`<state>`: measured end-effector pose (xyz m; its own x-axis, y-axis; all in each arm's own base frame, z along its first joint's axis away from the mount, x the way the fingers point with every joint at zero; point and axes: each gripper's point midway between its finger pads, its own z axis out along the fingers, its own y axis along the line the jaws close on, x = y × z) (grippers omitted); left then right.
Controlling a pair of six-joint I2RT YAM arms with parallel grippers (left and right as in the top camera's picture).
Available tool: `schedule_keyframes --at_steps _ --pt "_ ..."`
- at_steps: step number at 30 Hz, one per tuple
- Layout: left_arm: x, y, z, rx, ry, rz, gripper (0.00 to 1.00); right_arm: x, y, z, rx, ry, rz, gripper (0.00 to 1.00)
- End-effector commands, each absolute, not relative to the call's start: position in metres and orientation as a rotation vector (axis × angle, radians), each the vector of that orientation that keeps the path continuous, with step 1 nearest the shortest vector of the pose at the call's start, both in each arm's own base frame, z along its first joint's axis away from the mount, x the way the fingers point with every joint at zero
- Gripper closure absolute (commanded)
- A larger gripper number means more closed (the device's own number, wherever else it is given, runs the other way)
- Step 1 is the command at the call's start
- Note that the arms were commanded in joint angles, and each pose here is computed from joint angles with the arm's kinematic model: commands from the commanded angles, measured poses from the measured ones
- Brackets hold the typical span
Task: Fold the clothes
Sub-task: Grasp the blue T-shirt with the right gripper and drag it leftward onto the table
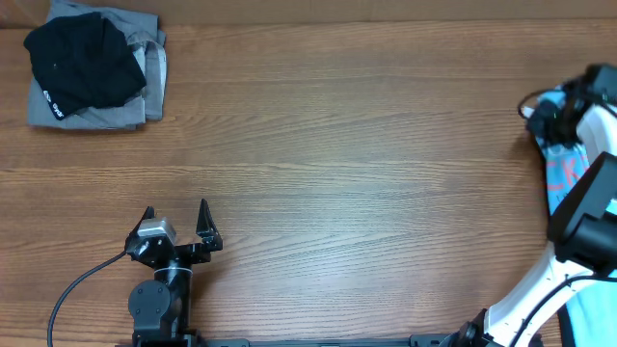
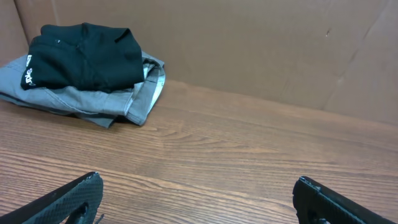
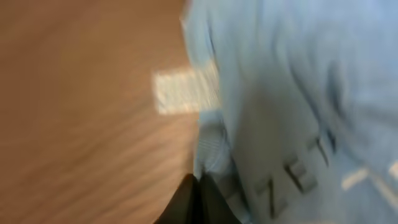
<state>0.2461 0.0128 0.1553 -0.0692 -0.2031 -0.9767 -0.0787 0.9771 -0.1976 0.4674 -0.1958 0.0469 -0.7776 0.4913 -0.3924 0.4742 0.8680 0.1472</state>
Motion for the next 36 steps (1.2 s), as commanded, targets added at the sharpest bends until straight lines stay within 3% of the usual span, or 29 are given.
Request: schedule_keyframes --at_steps 1,9,21,31,36 --pt "0.246 0.011 0.157 -0.191 1.635 -0.097 0.0 0.511 -0.137 0.093 0.52 2.557 0.213 0.96" --pt "0.246 0.011 0.157 -0.191 1.635 -0.097 0.0 0.537 -0.055 0.137 0.302 2.556 0.264 0.96" --pt "0.246 0.011 0.157 -0.191 1.635 -0.097 0.0 0.54 -0.045 0.166 0.366 2.496 0.309 0.96" --pt "0.246 0.011 0.157 -0.191 1.635 -0.098 0.0 0.52 -0.029 0.263 0.284 2.327 0.302 0.96" --pt "0.246 0.011 0.157 -0.191 1.635 -0.097 0.0 0.504 0.009 0.308 0.175 2.254 0.37 0.96"
